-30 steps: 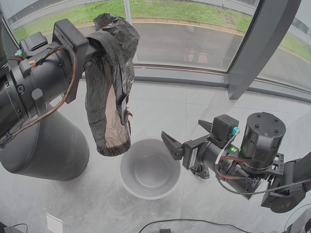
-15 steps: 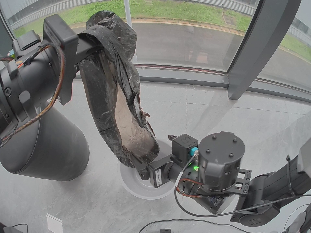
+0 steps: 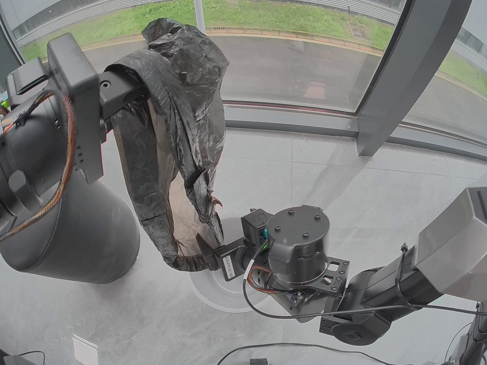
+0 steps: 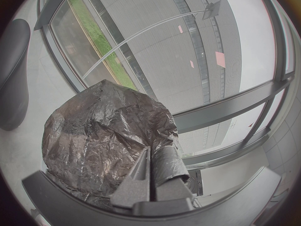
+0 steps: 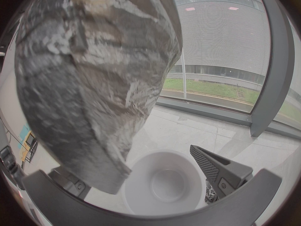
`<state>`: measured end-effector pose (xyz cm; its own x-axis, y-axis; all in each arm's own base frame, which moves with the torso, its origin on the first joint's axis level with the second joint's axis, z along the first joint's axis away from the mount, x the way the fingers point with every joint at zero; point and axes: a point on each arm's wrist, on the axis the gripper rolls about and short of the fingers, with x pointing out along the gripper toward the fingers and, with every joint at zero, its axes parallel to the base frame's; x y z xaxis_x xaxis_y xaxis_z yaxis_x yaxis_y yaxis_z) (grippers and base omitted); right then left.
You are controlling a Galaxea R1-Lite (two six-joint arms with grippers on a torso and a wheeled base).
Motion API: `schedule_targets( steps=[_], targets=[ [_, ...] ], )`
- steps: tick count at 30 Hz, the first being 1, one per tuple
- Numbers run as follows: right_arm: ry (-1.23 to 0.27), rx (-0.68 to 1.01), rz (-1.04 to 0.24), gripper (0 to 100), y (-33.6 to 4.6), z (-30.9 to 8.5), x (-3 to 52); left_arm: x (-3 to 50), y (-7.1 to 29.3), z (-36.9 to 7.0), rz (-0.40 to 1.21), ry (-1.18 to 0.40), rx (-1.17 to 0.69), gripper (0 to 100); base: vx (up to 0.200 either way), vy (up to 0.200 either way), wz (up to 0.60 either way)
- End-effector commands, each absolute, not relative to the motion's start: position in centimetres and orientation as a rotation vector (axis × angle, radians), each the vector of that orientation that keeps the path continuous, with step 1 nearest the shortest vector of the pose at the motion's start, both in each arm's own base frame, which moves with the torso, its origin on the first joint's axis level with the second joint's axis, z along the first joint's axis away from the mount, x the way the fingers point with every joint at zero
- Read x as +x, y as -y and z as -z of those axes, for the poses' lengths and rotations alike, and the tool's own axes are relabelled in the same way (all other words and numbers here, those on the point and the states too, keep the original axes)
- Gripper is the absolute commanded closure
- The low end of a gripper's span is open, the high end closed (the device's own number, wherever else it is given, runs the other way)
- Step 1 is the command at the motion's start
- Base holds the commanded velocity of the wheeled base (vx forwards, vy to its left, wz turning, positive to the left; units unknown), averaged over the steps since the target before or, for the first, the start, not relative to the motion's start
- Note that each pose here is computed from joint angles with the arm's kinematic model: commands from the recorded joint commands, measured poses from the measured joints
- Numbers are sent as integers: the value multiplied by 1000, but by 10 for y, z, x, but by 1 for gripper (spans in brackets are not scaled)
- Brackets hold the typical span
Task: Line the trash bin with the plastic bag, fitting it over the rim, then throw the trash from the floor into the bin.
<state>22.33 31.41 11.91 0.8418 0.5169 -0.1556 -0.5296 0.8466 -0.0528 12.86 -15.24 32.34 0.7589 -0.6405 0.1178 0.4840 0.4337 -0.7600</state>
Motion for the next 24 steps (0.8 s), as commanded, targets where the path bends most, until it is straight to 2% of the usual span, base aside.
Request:
schedule_targets(
  steps=[1, 20, 21, 24],
  targets=[
    [-154, -157, -555, 0, -329, -96, 234, 125, 151, -324, 720, -201, -879, 100, 0, 0, 0],
    [-149, -188, -558, 0, -343, -78, 242, 124, 151, -324, 724, -202, -885, 100, 0, 0, 0],
    [-147, -187, -559, 100, -343, -78, 242, 124, 151, -324, 723, -203, -884, 100, 0, 0, 0],
    [-148, -184, -559, 100, -343, -78, 241, 125, 152, -324, 722, -204, -884, 100, 0, 0, 0]
  ],
)
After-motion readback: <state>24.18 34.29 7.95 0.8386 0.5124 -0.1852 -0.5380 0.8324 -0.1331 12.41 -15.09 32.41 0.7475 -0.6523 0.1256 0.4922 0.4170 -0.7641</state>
